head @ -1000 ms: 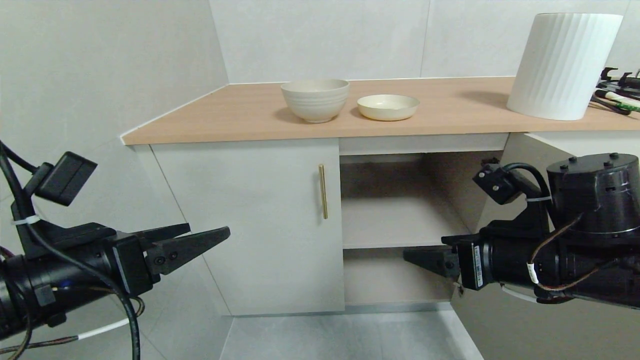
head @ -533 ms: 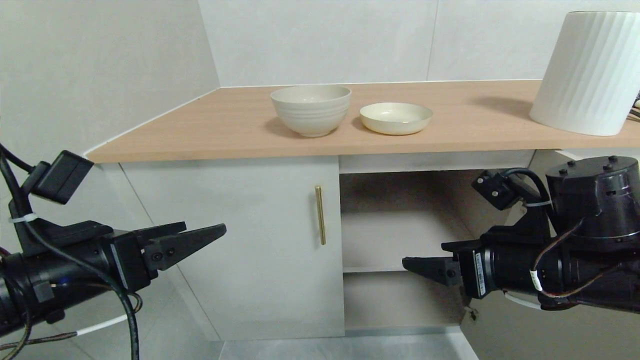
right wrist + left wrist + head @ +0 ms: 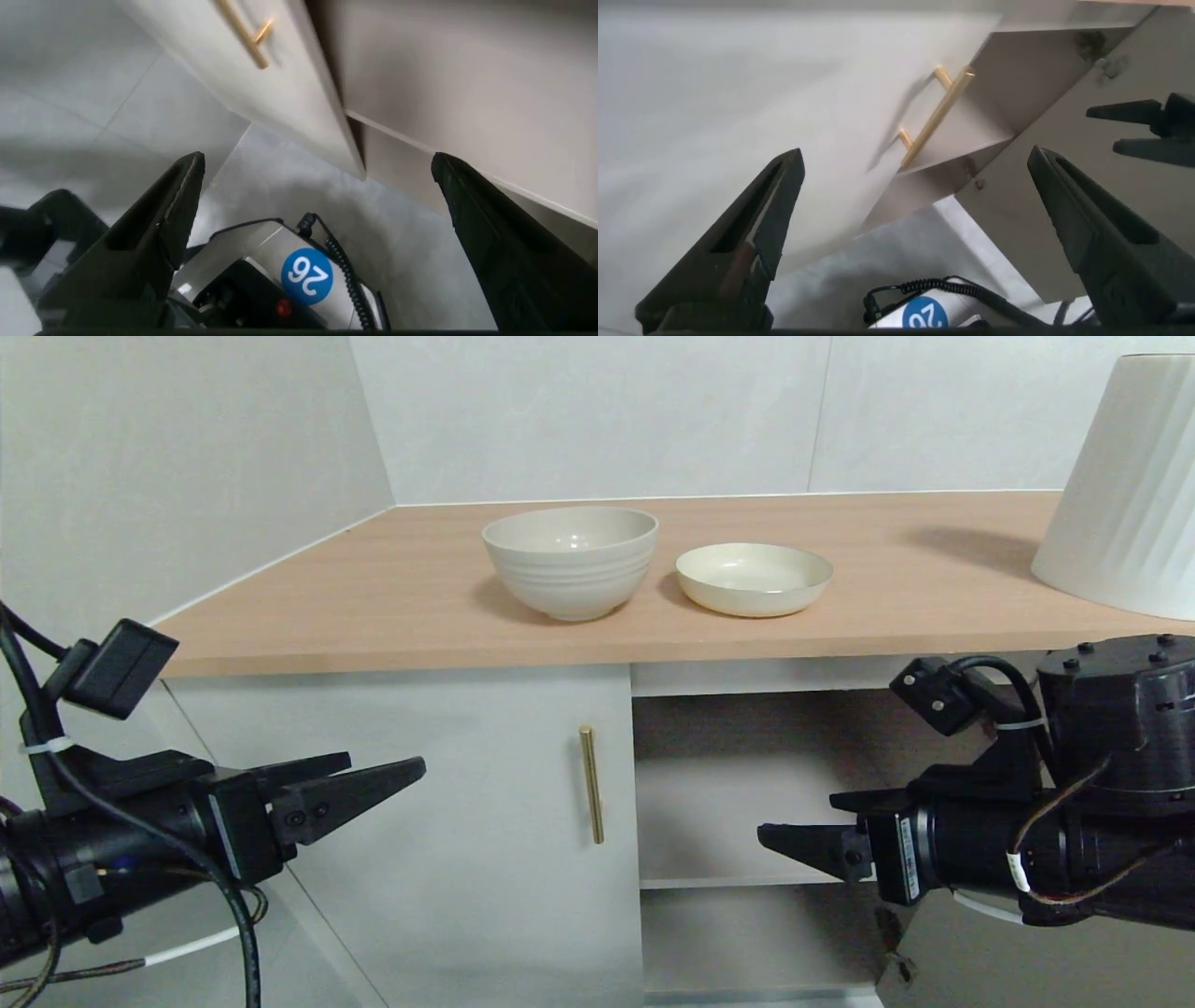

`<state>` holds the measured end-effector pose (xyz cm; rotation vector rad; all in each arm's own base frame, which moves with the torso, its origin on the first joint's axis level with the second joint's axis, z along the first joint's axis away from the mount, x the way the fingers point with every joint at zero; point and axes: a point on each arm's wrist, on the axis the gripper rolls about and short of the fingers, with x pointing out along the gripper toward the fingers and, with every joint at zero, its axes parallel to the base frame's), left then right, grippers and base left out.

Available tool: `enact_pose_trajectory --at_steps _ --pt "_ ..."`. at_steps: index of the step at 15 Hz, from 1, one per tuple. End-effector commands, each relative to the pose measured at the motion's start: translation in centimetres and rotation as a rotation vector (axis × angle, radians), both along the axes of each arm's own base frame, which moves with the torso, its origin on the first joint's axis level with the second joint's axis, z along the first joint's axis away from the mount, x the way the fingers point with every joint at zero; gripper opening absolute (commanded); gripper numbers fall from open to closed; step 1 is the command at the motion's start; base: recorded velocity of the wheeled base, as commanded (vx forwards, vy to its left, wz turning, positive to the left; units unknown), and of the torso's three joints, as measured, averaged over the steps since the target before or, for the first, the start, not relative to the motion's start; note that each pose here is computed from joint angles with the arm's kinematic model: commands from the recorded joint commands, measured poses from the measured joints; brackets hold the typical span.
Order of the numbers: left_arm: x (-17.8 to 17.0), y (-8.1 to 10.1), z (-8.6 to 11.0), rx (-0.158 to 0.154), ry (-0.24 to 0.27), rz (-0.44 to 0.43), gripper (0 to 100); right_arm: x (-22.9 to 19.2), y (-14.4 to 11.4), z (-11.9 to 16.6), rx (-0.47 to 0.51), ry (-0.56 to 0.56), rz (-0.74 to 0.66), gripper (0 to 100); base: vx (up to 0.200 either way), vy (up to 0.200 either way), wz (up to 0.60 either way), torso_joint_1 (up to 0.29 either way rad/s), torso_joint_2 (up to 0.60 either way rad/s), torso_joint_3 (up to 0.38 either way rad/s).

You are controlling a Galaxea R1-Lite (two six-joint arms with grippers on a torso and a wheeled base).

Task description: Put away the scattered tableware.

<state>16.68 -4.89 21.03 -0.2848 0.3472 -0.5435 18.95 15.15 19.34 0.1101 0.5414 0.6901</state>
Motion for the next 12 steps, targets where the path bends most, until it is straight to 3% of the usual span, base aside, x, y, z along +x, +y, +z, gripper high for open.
enact_pose_trajectory --at_steps 1,4,7,9,11,12 --pt "0.0 0.0 0.0 0.000 0.002 0.001 100 -0.3 -0.2 0.2 0.005 -0.009 0.003 100 0.000 0.000 0.00 0.000 0.00 0.000" --pt "0.1 0.0 0.2 -0.001 -0.002 0.001 100 -0.4 -0.2 0.3 -0.005 -0.023 0.011 100 0.000 0.000 0.00 0.000 0.00 0.000" --pt "0.5 -0.1 2.2 -0.008 -0.027 -0.004 100 -0.4 -0.3 0.3 -0.012 -0.032 0.017 100 0.000 0.000 0.00 0.000 0.00 0.000" --pt "1.1 -0.3 3.0 0.001 0.023 -0.009 100 -0.3 -0.2 0.2 -0.017 -0.026 0.015 100 0.000 0.000 0.00 0.027 -0.16 -0.124" --pt "1.5 -0.5 1.6 0.018 0.088 -0.014 100 -0.3 -0.2 0.1 -0.019 -0.024 0.014 100 0.000 0.000 0.00 0.088 -0.23 -0.269" --pt "1.6 -0.5 1.7 0.018 0.090 -0.012 100 -0.3 -0.2 0.1 -0.019 -0.025 0.012 100 0.000 0.000 0.00 0.124 -0.33 -0.305"
